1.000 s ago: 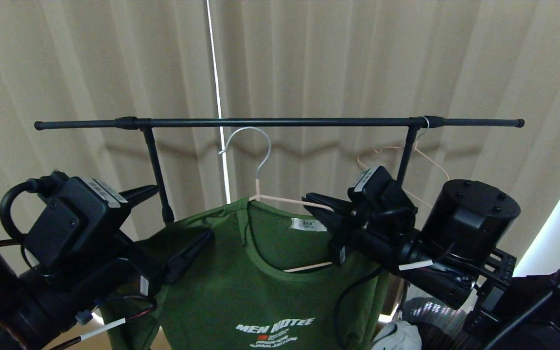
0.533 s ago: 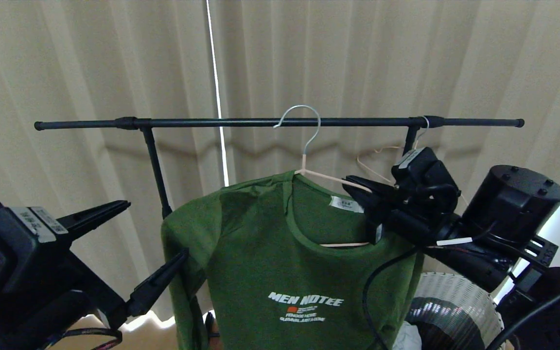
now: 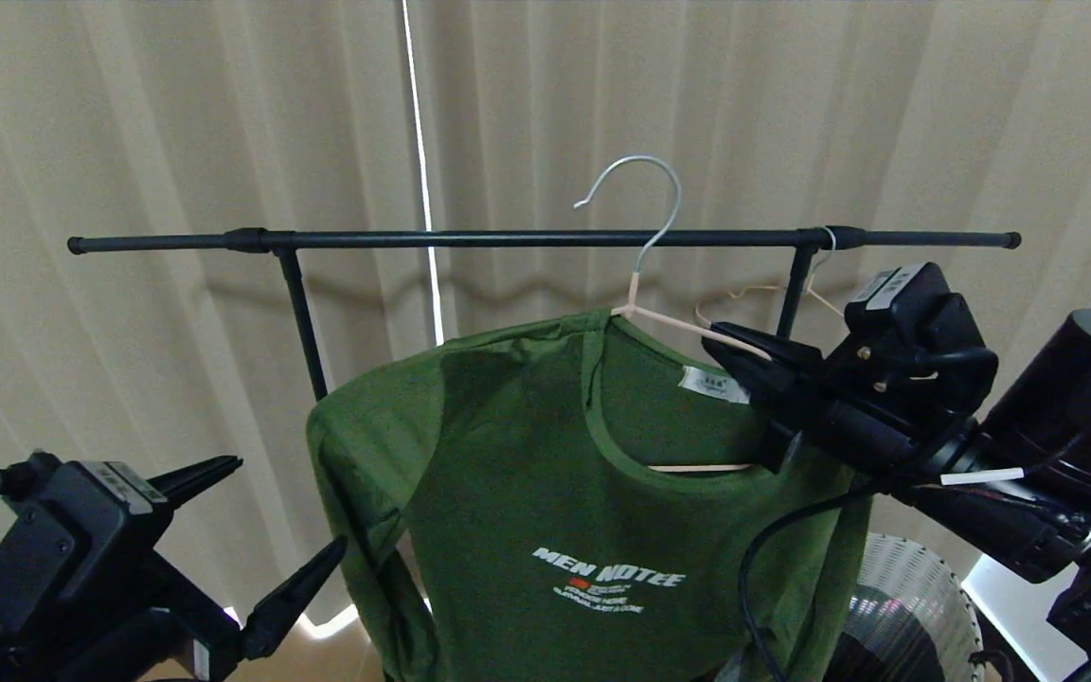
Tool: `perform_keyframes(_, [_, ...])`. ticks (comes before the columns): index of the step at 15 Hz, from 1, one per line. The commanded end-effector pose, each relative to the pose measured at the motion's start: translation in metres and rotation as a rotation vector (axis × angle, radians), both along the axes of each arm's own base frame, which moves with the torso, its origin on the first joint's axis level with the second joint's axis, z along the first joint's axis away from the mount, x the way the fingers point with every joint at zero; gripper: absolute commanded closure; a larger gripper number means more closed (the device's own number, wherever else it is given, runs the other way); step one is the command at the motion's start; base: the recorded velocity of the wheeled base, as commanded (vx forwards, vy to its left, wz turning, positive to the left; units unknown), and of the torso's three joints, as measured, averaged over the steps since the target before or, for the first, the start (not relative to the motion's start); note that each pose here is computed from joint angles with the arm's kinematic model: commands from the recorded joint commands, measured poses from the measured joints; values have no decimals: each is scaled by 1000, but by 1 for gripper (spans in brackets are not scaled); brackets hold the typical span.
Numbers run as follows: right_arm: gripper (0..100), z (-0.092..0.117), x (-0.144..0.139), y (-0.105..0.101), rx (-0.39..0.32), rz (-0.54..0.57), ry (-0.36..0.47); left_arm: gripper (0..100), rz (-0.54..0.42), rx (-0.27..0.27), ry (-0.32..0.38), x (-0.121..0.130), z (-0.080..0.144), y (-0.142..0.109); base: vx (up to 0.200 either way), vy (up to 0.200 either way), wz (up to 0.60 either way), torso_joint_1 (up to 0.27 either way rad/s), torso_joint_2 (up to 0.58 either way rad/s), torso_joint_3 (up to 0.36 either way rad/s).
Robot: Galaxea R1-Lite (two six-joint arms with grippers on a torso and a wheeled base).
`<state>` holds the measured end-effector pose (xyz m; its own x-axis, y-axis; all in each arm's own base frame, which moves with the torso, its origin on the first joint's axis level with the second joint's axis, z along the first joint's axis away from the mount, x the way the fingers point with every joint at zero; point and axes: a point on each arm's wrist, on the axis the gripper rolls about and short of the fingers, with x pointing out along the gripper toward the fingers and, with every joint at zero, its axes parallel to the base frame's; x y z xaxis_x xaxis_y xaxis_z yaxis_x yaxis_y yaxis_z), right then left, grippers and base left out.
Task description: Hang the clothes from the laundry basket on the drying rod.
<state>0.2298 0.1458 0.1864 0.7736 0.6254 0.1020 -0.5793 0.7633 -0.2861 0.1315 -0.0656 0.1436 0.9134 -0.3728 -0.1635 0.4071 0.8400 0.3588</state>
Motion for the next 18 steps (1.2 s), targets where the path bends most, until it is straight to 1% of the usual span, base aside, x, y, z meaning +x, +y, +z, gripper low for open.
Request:
perform_keyframes(1, [100,6,-5,-2,9,19,-19,0,18,-4,50,14,-5,-3,0,0,0,0,0,0])
perform_keyframes(3, [100,3,-8,-2,4,26,-10,0,-9,-18,44,16,-2,-5,0,0,0,0,0,0])
perform_keyframes(4, [100,2,-8,-3,2,26,-8,100,-19,-17,39,16,-1,-5,0,0,0,0,0,0])
perform_keyframes(7, [100,2,-8,-2,0,25,-7,100,-14,-22,34,18,1,-5,0,0,0,0,0,0])
perform_keyframes(12, [100,2,2,-17,-2,-71,-7,100,151,-13,41,26,-2,21,0,0,0,0,0,0])
perform_keyframes(15, [100,1,2,-18,-3,-83,-3,100,158,-10,50,23,-4,23,0,0,0,0,0,0])
perform_keyframes(16, [100,1,2,-18,-3,-81,-3,0,157,-10,48,24,-4,23,0,0,0,0,0,0])
perform_keyframes(18, [100,1,2,-18,-6,-83,1,0,155,-16,37,25,-1,22,0,0,0,0,0,0])
